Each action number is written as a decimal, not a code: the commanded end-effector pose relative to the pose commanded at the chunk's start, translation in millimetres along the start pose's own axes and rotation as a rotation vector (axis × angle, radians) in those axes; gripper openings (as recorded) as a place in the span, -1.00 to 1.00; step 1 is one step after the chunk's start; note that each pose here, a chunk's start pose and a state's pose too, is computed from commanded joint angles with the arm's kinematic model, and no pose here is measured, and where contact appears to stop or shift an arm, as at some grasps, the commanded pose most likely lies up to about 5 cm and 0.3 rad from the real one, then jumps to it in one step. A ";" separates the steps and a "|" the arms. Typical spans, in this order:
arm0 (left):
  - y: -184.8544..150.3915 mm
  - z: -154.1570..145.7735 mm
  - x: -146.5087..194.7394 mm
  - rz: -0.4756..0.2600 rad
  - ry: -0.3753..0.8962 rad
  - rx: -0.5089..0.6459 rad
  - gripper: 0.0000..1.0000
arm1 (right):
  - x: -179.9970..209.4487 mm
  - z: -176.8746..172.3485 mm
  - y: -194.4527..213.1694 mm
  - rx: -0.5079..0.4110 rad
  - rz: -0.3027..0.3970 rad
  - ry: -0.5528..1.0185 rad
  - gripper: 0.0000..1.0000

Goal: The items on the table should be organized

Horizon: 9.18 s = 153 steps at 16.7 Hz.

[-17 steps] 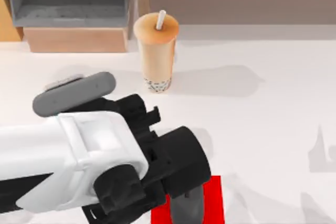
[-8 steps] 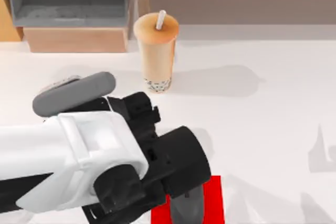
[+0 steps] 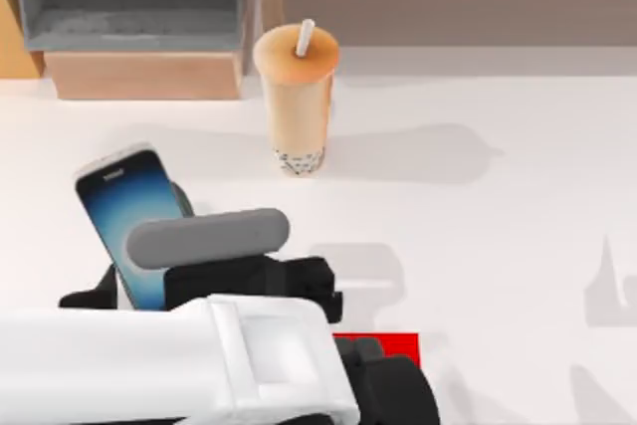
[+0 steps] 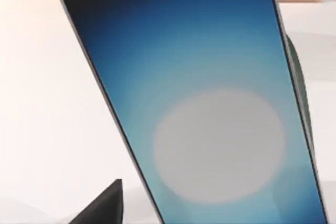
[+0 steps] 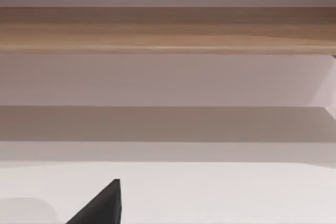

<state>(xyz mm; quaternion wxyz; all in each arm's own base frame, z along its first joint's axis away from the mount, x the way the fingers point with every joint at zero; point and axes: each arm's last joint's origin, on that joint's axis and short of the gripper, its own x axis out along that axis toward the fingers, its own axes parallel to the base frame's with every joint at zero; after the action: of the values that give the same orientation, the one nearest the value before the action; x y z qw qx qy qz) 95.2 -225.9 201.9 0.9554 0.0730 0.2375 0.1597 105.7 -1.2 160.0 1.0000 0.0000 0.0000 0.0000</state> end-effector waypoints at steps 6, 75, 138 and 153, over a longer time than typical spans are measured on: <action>15.7 12.2 7.2 0.041 0.011 -0.236 1.00 | 0.0 0.0 0.0 0.000 0.000 0.000 1.00; 199.0 -46.0 103.2 -0.324 -0.482 -0.148 1.00 | 147.5 -20.1 276.0 -0.204 0.130 0.105 1.00; 199.0 -46.0 103.2 -0.324 -0.482 -0.148 1.00 | 226.1 -38.8 358.0 0.053 -0.030 -0.042 -1.00; 199.0 -46.0 103.2 -0.324 -0.482 -0.148 1.00 | 271.7 92.3 232.9 0.097 -0.218 -0.035 -1.00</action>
<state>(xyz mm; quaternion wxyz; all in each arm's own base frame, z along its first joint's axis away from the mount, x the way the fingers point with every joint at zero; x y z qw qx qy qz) 105.7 -1.2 160.0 1.0000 0.0000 0.0000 0.0000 377.4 231.7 252.3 0.9927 0.0485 -0.0174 -0.1089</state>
